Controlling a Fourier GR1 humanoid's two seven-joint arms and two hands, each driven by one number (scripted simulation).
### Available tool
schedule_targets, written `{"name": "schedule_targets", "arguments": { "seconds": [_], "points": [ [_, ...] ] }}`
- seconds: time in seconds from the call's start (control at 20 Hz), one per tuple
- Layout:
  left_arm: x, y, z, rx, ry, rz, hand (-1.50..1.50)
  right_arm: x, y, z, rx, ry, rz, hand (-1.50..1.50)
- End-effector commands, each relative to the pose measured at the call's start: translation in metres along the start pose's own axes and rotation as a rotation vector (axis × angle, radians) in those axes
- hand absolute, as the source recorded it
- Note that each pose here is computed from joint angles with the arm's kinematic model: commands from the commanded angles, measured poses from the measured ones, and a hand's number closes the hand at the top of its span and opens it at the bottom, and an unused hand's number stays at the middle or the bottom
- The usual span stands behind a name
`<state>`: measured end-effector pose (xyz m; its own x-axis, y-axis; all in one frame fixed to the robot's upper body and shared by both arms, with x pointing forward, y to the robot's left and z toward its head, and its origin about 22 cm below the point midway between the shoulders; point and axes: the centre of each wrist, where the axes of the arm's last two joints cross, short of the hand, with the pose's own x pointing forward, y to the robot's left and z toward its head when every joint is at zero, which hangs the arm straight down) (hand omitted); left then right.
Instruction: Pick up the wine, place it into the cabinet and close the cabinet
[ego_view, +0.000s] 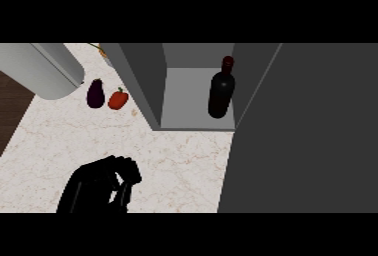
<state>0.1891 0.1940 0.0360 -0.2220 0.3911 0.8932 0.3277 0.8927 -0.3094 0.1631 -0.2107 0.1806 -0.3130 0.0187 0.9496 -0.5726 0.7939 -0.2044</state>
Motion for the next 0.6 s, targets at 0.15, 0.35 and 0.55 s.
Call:
{"name": "schedule_targets", "arguments": {
  "seconds": [0.15, 0.35, 0.55],
  "points": [
    [0.035, 0.047, 0.025, 0.025, 0.005, -0.015, 1.5, 0.026, 0.038, -0.002, 0.184, -0.083, -0.086, 1.5],
    [0.041, 0.058, 0.04, 0.066, -0.025, -0.012, -1.5, 0.034, 0.072, -0.002, 0.266, -0.065, -0.16, 1.5],
    [0.064, 0.07, 0.054, 0.108, -0.053, 0.01, -1.5, 0.042, 0.094, -0.013, 0.324, -0.057, -0.185, 1.5]
  ]
}}
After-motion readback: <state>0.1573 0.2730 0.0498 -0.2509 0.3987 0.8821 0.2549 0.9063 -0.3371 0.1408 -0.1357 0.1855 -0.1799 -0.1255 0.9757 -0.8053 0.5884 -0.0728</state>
